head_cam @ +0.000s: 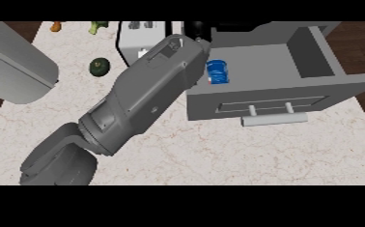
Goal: Pick up the can, place it into the drawer and close the drawer
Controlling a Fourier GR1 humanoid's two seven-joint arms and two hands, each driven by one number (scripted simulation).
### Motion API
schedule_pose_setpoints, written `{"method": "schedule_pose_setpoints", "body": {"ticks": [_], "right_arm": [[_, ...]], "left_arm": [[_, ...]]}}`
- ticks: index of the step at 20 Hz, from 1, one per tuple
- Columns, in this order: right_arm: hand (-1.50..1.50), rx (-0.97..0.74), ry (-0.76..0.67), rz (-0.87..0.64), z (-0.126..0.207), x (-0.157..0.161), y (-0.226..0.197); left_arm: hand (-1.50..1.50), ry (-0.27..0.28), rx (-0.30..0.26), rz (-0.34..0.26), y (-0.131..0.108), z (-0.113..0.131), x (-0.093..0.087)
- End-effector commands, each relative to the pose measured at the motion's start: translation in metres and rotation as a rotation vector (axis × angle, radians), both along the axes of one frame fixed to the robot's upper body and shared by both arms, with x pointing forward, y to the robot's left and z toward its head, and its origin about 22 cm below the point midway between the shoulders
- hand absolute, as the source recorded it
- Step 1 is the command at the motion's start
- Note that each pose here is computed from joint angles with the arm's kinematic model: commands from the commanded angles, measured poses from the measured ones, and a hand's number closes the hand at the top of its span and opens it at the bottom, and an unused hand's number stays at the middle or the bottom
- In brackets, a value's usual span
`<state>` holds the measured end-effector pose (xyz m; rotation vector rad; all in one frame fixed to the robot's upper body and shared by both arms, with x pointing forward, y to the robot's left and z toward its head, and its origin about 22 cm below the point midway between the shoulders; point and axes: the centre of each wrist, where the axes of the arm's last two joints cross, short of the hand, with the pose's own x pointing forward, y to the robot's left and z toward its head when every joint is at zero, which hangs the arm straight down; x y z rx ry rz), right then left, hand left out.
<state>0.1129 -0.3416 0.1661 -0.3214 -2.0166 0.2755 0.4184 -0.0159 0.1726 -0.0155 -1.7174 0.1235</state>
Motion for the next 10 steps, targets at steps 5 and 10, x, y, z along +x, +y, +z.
{"method": "schedule_pose_setpoints", "body": {"ticks": [5,10], "right_arm": [[-1.50,-0.246,-0.056,-0.029,0.015,0.038,0.030],[-1.50,-0.347,-0.051,-0.049,0.011,0.056,0.063]], "left_arm": [[-1.50,-0.055,-0.007,0.007,-0.004,0.006,-0.002],[-1.50,-0.005,-0.039,-0.032,-0.009,0.023,-0.001]]}}
